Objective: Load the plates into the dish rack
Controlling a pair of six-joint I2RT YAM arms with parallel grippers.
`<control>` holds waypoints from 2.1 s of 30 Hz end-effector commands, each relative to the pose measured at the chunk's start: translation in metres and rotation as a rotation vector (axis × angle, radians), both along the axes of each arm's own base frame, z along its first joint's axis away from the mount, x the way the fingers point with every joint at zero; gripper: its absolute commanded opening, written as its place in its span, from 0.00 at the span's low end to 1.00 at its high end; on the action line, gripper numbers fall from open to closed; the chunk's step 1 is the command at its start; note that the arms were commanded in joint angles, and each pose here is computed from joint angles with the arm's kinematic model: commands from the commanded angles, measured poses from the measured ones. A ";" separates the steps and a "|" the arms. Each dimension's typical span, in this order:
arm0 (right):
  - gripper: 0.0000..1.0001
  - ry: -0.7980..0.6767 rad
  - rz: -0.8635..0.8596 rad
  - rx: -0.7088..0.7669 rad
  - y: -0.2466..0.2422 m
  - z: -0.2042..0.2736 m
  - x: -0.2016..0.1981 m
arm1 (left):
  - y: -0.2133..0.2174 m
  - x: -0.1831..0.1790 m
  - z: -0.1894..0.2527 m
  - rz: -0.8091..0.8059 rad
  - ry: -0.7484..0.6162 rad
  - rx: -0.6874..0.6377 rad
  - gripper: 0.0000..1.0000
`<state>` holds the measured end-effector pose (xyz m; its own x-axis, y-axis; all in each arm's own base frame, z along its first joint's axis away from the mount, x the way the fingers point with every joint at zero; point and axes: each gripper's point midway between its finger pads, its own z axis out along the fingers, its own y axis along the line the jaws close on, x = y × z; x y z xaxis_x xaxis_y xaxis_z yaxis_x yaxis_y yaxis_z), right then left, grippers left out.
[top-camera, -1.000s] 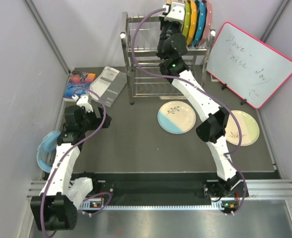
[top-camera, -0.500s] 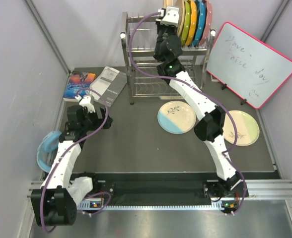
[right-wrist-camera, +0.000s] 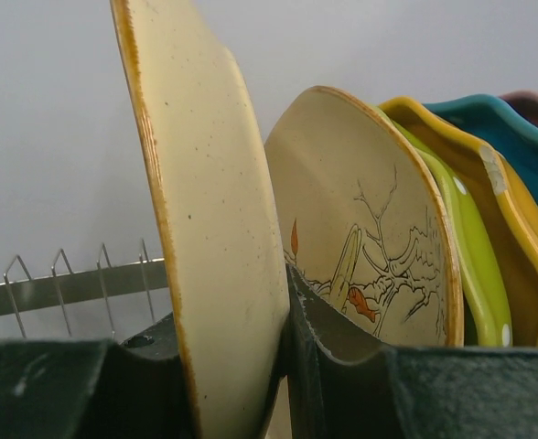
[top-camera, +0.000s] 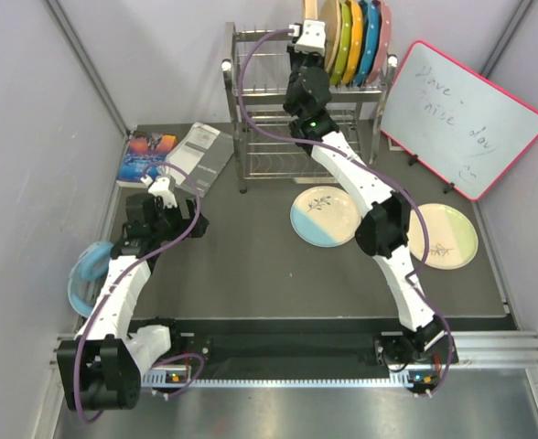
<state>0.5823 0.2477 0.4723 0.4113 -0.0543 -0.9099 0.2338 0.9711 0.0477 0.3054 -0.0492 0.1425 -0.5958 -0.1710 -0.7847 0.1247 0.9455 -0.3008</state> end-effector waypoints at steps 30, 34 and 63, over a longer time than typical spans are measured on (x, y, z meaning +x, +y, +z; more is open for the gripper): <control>0.32 -0.207 0.037 0.077 -0.008 0.067 -0.041 | -0.007 0.004 0.024 -0.006 -0.076 -0.041 0.99; 0.36 -0.279 0.051 -0.014 0.002 0.100 -0.083 | -0.009 0.005 0.036 -0.044 -0.128 -0.022 0.99; 0.99 0.537 0.515 -0.480 -0.116 -0.160 -0.305 | -0.165 0.013 0.050 -0.343 0.083 -0.445 0.99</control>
